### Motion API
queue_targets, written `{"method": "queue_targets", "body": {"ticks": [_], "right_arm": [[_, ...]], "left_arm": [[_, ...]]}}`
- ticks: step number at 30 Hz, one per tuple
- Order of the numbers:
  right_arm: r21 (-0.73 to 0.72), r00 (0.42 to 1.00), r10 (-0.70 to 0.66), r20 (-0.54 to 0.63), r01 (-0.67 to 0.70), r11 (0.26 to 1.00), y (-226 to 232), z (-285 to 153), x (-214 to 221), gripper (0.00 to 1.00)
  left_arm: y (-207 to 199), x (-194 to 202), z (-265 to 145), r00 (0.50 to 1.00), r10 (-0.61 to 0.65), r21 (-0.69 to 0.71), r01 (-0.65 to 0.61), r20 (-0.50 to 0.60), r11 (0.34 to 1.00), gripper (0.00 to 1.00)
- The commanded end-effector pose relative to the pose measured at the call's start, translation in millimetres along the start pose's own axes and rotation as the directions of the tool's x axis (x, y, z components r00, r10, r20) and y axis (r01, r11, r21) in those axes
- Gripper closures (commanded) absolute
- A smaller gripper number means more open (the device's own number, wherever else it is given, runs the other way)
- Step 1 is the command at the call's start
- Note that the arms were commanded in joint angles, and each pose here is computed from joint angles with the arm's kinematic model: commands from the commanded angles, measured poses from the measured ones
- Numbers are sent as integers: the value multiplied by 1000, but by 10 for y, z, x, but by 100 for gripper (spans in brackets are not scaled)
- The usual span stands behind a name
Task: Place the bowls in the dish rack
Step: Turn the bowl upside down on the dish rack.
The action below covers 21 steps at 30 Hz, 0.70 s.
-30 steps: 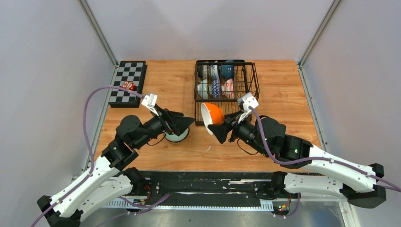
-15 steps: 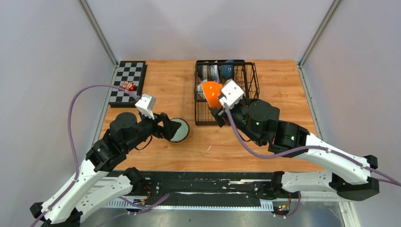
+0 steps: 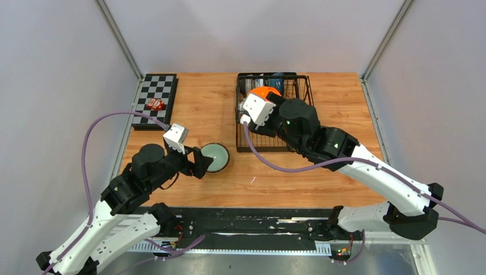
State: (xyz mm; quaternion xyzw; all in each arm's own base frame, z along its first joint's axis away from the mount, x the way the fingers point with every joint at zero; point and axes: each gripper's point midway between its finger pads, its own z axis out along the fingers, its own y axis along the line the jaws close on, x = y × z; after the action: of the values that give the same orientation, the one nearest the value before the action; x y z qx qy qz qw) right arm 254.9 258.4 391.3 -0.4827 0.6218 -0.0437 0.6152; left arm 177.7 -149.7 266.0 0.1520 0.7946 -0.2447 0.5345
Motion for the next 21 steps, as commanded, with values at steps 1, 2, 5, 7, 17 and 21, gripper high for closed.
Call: {"method": "queue_targets", "body": {"ticks": [1, 2, 5, 7, 17, 21], "right_arm": [[-81, 982, -191, 3, 190, 978, -16, 13, 35, 97], [-89, 977, -211, -12, 209, 974, 3, 44, 69, 97], [-139, 961, -267, -65, 256, 957, 28, 124, 182, 97], [-174, 943, -322, -84, 304, 937, 62, 177, 232, 97], [-292, 866, -487, -111, 441, 849, 233, 435, 400, 97], [-311, 849, -514, -122, 459, 832, 269, 519, 438, 97]], "left_arm": [[25, 159, 33, 999, 24, 9, -24, -23, 1000, 11], [15, 160, 33, 999, 27, 15, -27, -24, 1000, 11], [30, 166, 16, 999, 35, 10, -35, -24, 999, 11], [45, 190, 3, 999, 37, 7, -37, -25, 999, 11], [44, 176, -52, 999, 32, 14, -32, 0, 999, 10], [51, 173, -74, 1000, 26, 13, -26, 9, 1000, 10]]}}
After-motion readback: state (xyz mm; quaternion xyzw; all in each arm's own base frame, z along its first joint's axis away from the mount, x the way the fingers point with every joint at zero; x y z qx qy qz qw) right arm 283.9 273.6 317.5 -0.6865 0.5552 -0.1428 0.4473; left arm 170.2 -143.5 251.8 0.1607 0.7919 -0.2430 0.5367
